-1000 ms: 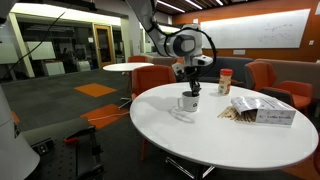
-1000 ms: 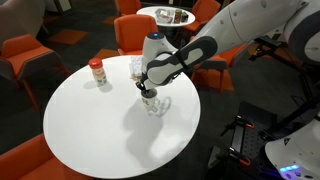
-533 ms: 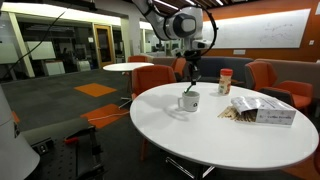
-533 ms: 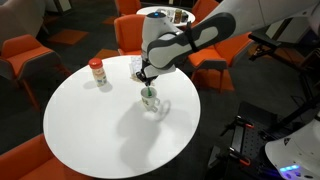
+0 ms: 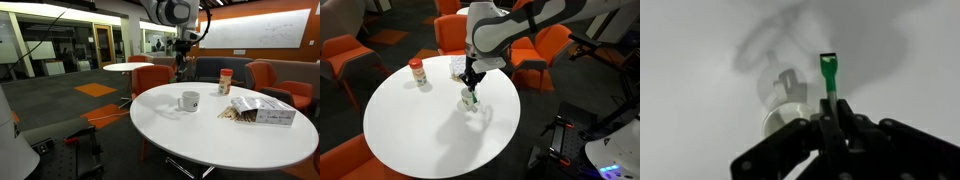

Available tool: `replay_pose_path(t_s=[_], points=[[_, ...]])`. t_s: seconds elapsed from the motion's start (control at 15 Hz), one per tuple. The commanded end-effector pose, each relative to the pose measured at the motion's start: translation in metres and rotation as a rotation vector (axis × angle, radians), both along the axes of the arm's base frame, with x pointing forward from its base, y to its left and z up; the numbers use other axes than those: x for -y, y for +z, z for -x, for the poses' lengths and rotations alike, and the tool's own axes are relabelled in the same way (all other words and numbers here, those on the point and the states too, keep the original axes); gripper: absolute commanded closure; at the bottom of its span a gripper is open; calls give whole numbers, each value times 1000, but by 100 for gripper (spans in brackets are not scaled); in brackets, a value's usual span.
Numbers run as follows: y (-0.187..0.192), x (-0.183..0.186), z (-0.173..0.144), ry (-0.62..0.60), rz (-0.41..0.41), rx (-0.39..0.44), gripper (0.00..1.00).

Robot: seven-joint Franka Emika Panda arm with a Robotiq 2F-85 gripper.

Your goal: Remove the marker from the white mug

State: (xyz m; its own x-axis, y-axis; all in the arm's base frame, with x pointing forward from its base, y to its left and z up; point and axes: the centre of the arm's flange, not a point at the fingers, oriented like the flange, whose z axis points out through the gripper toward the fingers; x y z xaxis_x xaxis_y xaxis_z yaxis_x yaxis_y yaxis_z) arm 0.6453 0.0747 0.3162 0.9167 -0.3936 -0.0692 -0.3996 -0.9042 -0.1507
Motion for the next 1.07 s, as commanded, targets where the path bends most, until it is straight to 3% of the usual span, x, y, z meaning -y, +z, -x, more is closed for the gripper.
replay_pose_path(t_s=[0.0, 0.2, 0.47, 0.8, 1.0], points=[[-22, -22, 20, 157, -86, -89, 100], [-54, -48, 33, 289, -47, -90, 100], [-94, -75, 48, 395, 84, 19, 100], [-125, -96, 59, 437, 84, 71, 100], [-133, -99, 62, 443, 86, 57, 100]])
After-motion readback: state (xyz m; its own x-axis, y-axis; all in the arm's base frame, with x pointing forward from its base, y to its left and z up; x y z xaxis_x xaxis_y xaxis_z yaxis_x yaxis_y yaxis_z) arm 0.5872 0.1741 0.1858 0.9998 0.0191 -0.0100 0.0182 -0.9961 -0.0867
